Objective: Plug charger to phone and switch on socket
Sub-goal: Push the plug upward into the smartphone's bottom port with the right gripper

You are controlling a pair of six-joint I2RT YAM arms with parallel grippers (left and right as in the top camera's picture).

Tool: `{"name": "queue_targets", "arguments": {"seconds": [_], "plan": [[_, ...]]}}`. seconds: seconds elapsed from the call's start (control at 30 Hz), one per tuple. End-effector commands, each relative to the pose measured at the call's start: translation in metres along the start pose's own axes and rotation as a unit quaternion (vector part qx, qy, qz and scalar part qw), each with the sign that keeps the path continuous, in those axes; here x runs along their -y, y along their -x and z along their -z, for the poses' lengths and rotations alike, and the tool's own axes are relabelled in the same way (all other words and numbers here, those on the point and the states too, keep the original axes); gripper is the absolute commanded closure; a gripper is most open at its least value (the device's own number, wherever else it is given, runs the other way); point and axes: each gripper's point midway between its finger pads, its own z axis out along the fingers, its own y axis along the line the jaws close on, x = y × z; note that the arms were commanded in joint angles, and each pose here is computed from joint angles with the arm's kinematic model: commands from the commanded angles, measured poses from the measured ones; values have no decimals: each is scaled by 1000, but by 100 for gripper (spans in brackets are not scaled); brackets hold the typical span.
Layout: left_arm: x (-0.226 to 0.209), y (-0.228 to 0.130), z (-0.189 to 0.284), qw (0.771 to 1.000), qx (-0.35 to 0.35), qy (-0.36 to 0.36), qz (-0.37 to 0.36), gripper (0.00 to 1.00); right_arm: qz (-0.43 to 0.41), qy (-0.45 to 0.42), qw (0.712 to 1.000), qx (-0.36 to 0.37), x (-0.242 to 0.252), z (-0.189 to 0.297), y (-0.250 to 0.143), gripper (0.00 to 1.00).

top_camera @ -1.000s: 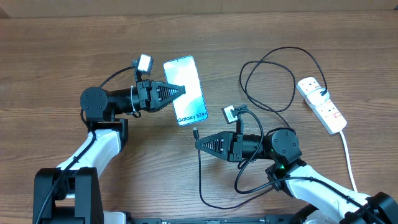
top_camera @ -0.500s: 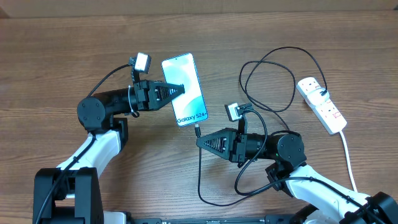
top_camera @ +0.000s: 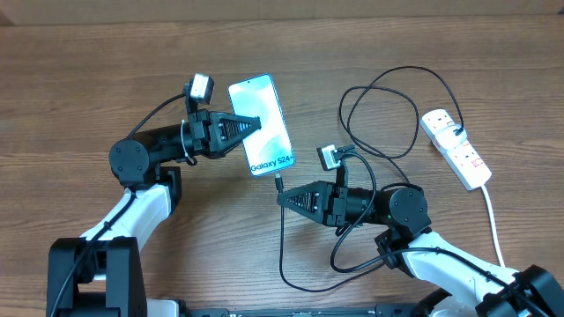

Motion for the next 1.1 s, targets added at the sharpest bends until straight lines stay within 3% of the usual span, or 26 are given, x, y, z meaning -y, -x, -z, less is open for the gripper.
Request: {"name": "queue_targets", "arguments": {"seconds": [0.0, 1.07], "plan": [[11, 9, -2, 1000, 17, -12, -7, 96, -7, 2, 1000, 12, -1, -1, 4, 96], [13, 10, -8, 999, 22, -19, -20, 96, -29, 41, 999, 16, -17, -1, 7, 96]]}}
